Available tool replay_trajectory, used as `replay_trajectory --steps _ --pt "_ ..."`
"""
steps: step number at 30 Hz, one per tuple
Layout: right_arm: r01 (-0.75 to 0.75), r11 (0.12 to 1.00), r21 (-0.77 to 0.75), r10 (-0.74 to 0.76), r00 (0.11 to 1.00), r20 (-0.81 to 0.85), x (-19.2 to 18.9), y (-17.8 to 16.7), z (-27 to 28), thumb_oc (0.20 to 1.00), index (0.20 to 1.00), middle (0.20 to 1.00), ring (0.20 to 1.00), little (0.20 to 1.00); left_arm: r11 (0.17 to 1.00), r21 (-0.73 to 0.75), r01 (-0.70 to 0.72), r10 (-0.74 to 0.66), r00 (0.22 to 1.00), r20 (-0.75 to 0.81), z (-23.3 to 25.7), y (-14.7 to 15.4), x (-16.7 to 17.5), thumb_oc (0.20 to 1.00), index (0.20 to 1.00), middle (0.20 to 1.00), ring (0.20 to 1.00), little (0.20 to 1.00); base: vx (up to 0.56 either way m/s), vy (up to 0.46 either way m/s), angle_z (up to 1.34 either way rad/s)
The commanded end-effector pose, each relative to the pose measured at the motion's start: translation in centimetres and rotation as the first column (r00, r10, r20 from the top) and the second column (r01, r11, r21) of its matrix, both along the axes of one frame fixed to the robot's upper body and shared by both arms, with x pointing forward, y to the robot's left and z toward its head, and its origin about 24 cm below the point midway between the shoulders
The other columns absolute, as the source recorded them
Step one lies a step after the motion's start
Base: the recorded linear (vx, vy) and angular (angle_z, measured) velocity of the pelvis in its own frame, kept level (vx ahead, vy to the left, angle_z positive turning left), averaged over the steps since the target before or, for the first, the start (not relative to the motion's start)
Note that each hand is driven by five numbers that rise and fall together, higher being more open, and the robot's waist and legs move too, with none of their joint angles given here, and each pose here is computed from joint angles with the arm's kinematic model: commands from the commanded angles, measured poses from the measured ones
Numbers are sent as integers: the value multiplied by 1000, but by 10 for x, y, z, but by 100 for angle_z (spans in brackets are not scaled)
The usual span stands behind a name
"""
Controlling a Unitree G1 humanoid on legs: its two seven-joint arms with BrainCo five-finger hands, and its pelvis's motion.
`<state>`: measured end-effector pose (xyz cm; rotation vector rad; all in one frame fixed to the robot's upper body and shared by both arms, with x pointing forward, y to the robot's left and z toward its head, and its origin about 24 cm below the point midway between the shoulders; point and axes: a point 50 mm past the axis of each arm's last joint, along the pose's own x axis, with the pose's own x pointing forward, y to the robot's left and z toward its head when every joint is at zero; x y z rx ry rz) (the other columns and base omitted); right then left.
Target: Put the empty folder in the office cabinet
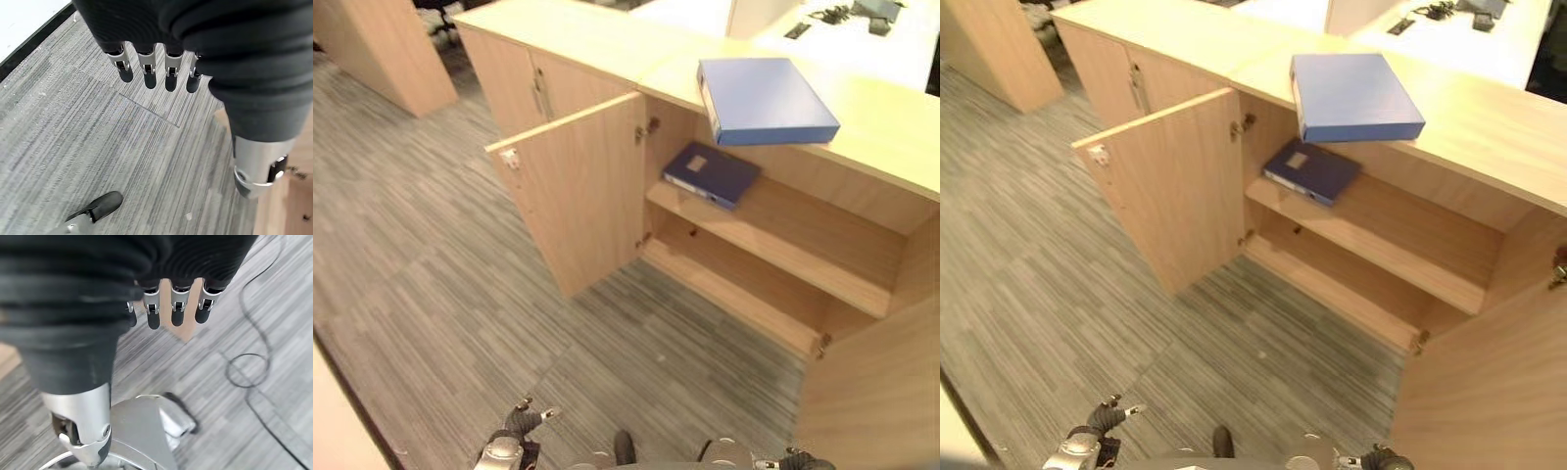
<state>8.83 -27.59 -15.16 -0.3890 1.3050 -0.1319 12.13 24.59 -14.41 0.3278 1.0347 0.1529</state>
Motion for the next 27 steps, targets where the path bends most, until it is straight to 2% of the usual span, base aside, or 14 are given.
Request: replay_trajectory --steps 1,12,18,21,27 --pt "-110 990 90 99 988 115 40 40 0 1000 1000 1000 1000 1000 999 -18 -42 43 999 33 1 -2 4 1000 1000 1000 1000 1000 257 -69 -80" --pt "-74 992 103 66 995 81 25 40 -5 1000 1000 1000 1000 1000 999 -43 -10 8 999 -47 -10 -18 -9 1000 1000 1000 1000 1000 222 -103 -10" --pt "-5 996 91 0 998 56 11 32 -7 1000 1000 1000 1000 1000 995 -79 57 -60 998 -25 -9 -32 3 1000 1000 1000 1000 1000 285 -289 -7" --pt "22 997 72 -26 998 50 10 26 -6 1000 1000 1000 1000 1000 995 -91 47 -42 997 59 -1 -35 19 1000 1000 1000 1000 1000 247 -327 -17" --pt "0 998 69 -2 999 32 5 26 -7 1000 1000 1000 1000 1000 994 -105 12 -6 998 55 -2 -33 12 1000 1000 1000 1000 1000 125 68 -49"
